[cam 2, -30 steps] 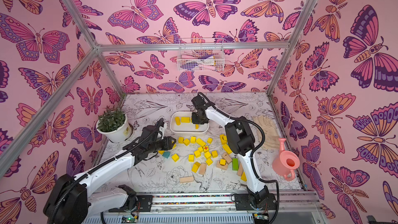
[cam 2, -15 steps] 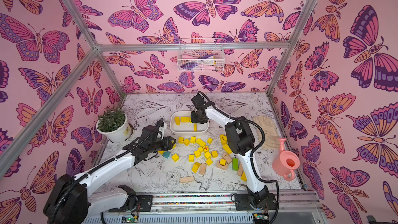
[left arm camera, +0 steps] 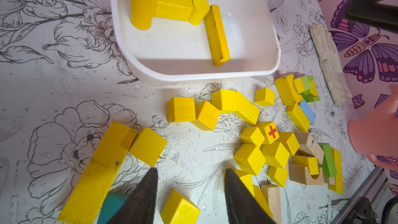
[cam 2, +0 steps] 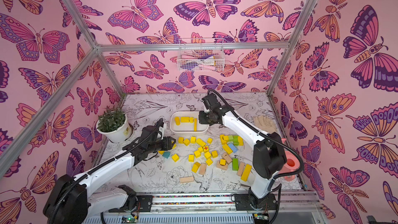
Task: Pick out the yellow building blocks
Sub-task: Place the building block in the storage box.
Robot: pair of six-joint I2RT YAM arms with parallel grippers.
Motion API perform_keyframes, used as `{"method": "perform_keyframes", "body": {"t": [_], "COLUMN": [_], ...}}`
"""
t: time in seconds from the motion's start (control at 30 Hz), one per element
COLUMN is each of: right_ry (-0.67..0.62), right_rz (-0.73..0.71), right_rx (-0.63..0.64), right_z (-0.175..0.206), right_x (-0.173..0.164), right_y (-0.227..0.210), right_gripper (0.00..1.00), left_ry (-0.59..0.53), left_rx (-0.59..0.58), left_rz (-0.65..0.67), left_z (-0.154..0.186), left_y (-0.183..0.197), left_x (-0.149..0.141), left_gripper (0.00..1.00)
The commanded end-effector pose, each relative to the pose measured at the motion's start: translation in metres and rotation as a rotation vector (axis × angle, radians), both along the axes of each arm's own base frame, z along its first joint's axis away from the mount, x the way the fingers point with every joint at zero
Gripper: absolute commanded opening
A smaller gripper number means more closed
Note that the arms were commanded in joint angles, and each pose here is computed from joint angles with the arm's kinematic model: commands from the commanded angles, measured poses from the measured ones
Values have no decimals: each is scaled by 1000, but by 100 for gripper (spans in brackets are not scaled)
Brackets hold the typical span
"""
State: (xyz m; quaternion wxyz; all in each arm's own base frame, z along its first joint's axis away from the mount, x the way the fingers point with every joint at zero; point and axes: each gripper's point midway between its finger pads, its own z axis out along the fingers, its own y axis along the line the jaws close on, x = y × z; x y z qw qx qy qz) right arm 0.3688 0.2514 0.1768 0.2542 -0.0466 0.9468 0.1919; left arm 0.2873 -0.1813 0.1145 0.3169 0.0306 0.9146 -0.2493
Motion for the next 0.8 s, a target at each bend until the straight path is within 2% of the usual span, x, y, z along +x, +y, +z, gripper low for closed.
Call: {"method": "perform_keyframes", "body": {"t": [0.0,0.17,0.37,0.6,0.77], "right_ry": [29,25,54,6,17], "right_rz": [-10,-22,9,-86,-77], "right_rx": [-46,9,168,186,188], "right_z": [-20,-33,-81,-86,-86], "right_x": [-26,-68,-108,-110,-111], "right_y": [-23,-44,-41,-58,-57], "right_gripper": [31,31,32,32,32], "left_ry": [1,15,55,159,201], "left_rx": [-3,7,32,101,126], "left_rz": [24,39,66,116,122], "left_z": [-2,-5,-13,-37,-45], "left_y": [5,7,10,16,15], "left_x": [0,0,2,7,12], "left_gripper": [51,51,51,55,56]}}
